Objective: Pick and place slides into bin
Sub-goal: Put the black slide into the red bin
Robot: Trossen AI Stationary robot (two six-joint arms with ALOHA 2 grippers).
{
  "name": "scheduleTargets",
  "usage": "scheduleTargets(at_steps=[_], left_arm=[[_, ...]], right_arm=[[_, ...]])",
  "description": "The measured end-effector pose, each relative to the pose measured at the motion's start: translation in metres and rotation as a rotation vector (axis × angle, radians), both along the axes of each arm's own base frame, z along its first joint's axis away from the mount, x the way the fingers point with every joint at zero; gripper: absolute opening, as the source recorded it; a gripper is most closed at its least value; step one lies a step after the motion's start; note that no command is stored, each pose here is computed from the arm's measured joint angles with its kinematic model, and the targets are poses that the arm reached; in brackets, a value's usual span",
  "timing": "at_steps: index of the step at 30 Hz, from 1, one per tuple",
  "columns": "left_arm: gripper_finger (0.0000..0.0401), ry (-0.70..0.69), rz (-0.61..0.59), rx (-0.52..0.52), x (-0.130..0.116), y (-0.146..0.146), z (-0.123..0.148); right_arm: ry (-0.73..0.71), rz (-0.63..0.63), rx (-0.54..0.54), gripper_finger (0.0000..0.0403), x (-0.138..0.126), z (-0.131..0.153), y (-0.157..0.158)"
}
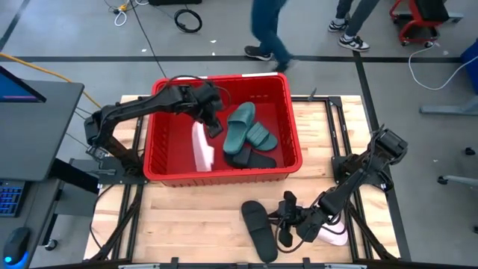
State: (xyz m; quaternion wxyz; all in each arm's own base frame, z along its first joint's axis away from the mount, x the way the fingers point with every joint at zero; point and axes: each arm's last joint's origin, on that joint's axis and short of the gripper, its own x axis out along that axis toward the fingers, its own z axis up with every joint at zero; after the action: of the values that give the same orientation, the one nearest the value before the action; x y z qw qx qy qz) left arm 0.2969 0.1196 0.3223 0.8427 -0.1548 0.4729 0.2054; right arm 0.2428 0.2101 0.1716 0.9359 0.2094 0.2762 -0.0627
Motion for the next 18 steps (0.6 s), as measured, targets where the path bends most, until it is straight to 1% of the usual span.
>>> scheduleTargets(at_steps=[3,5,7,9,14,16,18], left_arm=[[0.0194,0.002,-0.017,0.001,0.001,-0.004,0.0],[0.0192,0.002,-0.026,0.001,0.002,-0.007,0.0],[0.0193,0.002,-0.032,0.001,0.003,-0.008,0.0],[0.0194,0.001,-0.032,0.002,0.003,-0.008,0.0],[0.0189,0.001,-0.032,0.002,0.003,-0.008,0.0],[0.0188,0.0,-0.033,0.003,0.003,-0.008,0.0],[0.0188,0.0,-0.033,0.003,0.003,-0.008,0.0]], right_arm=[[0.049,0.067,0.035,0.008,0.001,-0.008,0.004],[0.061,0.102,0.037,0.008,0.001,-0.013,0.008],[0.068,0.144,-0.011,0.008,0.0,-0.017,0.011],[0.071,0.189,-0.083,0.008,0.0,-0.019,0.011],[0.043,0.23,-0.245,0.008,0.004,-0.017,0.006],[0.04,0.241,-0.274,0.008,0.008,-0.015,0.004],[0.04,0.269,-0.267,0.008,0.011,-0.012,0.004]])
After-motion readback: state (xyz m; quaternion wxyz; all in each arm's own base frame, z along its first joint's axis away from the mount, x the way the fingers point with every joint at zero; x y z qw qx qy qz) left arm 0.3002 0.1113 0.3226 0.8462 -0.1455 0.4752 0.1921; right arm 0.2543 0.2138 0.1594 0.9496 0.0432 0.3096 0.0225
